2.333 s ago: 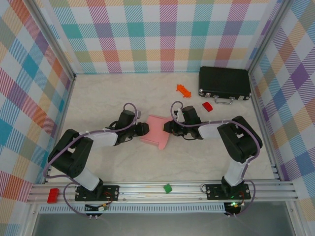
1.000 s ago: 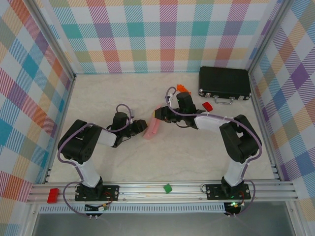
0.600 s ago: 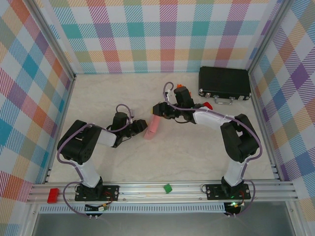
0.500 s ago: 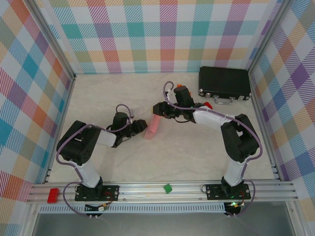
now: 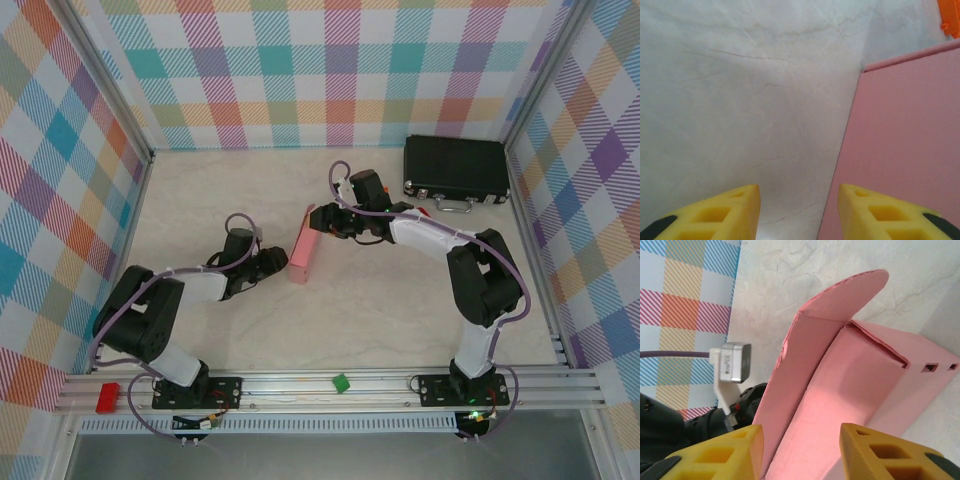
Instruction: Fold the paper box
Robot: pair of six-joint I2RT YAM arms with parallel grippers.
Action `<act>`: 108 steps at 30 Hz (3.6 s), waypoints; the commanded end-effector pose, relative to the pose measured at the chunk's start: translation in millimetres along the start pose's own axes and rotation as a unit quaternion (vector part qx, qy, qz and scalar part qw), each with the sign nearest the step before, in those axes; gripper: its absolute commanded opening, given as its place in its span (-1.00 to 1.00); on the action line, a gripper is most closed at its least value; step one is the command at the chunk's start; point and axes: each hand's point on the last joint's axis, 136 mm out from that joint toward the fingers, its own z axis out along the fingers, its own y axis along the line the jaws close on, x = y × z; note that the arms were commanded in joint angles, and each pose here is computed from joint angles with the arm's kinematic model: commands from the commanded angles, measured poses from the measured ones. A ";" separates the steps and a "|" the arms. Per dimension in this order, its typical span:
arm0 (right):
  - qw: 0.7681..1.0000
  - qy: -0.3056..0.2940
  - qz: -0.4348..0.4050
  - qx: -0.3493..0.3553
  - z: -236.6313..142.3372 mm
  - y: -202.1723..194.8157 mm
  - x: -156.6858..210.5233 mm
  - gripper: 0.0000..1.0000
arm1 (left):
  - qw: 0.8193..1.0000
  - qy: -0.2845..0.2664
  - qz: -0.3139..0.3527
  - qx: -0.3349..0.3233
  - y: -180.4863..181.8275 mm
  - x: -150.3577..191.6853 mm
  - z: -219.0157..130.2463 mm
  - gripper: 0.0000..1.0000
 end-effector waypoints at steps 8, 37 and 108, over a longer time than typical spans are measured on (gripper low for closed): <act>0.996 -0.049 -0.048 0.048 -39.7 16.0 -21.6 0.09 | 0.991 -0.073 0.093 -0.061 -22.6 -53.2 -65.9 0.20; 0.997 0.035 0.033 -0.054 9.6 -17.5 32.5 0.22 | 0.974 -0.024 0.223 0.025 -101.6 -45.5 -72.0 0.69; 0.981 -0.080 0.093 0.152 -121.5 -117.3 38.5 0.33 | 0.854 0.163 0.469 -0.153 -99.4 0.8 11.2 0.07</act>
